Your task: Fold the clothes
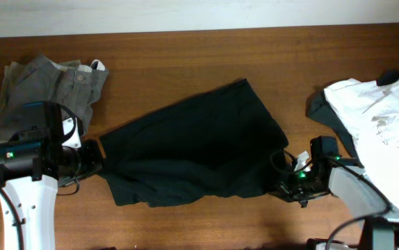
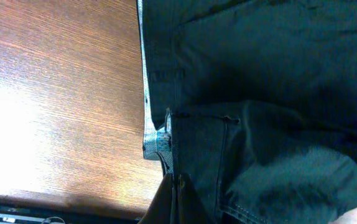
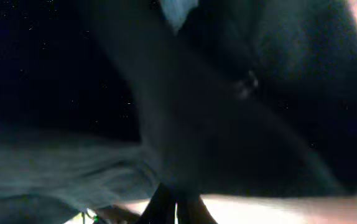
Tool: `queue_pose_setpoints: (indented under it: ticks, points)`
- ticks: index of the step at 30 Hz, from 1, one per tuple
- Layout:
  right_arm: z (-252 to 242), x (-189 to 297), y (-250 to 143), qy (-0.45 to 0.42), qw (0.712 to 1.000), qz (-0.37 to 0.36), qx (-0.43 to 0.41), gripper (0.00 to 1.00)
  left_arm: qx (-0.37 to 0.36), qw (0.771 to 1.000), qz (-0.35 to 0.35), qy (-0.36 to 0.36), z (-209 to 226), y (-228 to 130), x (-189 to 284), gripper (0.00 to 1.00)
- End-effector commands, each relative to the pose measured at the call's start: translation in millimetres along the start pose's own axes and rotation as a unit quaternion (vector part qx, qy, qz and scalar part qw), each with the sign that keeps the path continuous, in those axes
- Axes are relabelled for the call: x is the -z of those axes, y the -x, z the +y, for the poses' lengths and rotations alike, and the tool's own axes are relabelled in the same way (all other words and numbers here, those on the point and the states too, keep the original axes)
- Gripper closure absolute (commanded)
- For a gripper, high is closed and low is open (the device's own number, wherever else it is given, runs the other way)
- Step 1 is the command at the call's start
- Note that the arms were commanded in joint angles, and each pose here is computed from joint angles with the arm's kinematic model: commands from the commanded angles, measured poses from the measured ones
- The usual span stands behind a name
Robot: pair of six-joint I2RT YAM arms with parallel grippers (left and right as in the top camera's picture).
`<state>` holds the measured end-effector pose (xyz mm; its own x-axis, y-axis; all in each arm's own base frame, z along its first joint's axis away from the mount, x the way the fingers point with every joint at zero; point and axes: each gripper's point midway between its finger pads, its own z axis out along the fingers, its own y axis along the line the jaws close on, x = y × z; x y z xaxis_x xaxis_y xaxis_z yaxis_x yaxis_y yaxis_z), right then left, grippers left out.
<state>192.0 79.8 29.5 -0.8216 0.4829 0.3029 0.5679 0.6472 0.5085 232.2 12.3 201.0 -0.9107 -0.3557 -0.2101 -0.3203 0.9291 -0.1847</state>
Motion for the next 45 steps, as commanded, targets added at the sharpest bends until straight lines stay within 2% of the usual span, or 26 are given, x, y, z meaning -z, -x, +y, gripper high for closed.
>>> queue_pose_setpoints:
  ticks: [1, 3, 9, 10, 11, 12, 13, 19, 21, 26, 27, 29, 30, 33, 35, 37, 39, 40, 42, 44, 45]
  points:
    - [21, 43, 14, -0.032, 0.995, -0.07, 0.057, 0.96, -0.015, 1.0, -0.005, 0.005, 1, 2, 1, 1.0]
    - [19, 61, 17, -0.067, 0.991, -0.096, 0.059, 0.96, -0.016, 1.0, -0.009, 0.004, 1, 4, 1, 1.0]
    - [8, 64, 15, -0.097, 0.989, -0.095, 0.051, 0.96, -0.016, 1.0, -0.013, 0.003, 0, 5, 1, 1.0]
    - [8, 64, 14, -0.098, 0.989, -0.094, 0.05, 0.94, -0.017, 1.0, -0.014, 0.003, 0, 6, 1, 1.0]
    - [7, 63, 13, -0.096, 0.99, -0.091, 0.05, 0.88, -0.016, 1.0, -0.014, 0.003, 0, 6, 1, 1.0]
    - [7, 59, 10, -0.096, 0.991, -0.084, 0.051, 0.71, -0.017, 1.0, -0.014, 0.002, 0, 6, 1, 1.0]
    - [5, 46, -1, -0.091, 0.993, -0.056, 0.051, 0.6, -0.017, 1.0, -0.014, 0.002, 0, 6, 1, 1.0]
    - [2, -13, -27, -0.076, 0.997, 0.008, 0.009, 0.51, -0.016, 1.0, -0.014, 0.002, 0, 6, 1, 1.0]
    - [6, -25, -21, -0.071, 0.997, 0.003, 0.021, 0.51, -0.017, 1.0, -0.014, 0.002, 0, 6, 1, 0.99]
    - [5, -25, -13, -0.083, 0.996, -0.012, 0.026, 0.68, -0.016, 1.0, -0.013, 0.003, 0, 5, 1, 0.99]
    - [5, -23, -9, -0.089, 0.995, -0.021, 0.032, 0.73, -0.016, 1.0, -0.013, 0.003, 0, 5, 1, 0.99]
    - [10, -20, -5, -0.089, 0.994, -0.029, 0.049, 0.92, -0.016, 1.0, -0.012, 0.003, 0, 5, 1, 1.0]
    - [11, -18, -3, -0.092, 0.994, -0.033, 0.055, 0.96, -0.016, 1.0, -0.012, 0.003, 0, 5, 1, 1.0]
    - [17, 22, 10, -0.154, 0.979, -0.089, 0.097, 0.96, -0.016, 1.0, -0.008, 0.004, 1, 3, 1, 1.0]
    - [25, 42, 13, -0.161, 0.974, -0.118, 0.106, 0.96, -0.016, 1.0, -0.01, 0.003, 0, 4, 1, 1.0]
    - [29, 38, 5, -0.145, 0.979, -0.098, 0.104, 0.96, -0.017, 1.0, -0.014, 0.002, 0, 6, 1, 1.0]
    - [45, 23, -20, -0.084, 0.99, -0.029, 0.107, 0.96, -0.017, 1.0, -0.014, 0.002, 0, 6, 1, 1.0]
    - [55, 14, -34, -0.063, 0.992, 0.001, 0.108, 0.87, -0.017, 1.0, -0.014, 0.001, -1, 6, 1, 0.99]
    - [64, 1, -48, -0.068, 0.994, 0.013, 0.09, 0.71, -0.017, 1.0, -0.016, 0.0, -1, 7, 1, 0.99]
    - [65, -5, -46, -0.091, 0.99, -0.013, 0.103, 0.63, -0.017, 1.0, -0.016, 0.0, -1, 7, 1, 1.0]
    - [51, -2, -39, -0.129, 0.986, -0.035, 0.1, 0.57, -0.017, 1.0, -0.016, 0.001, -1, 7, 1, 0.99]
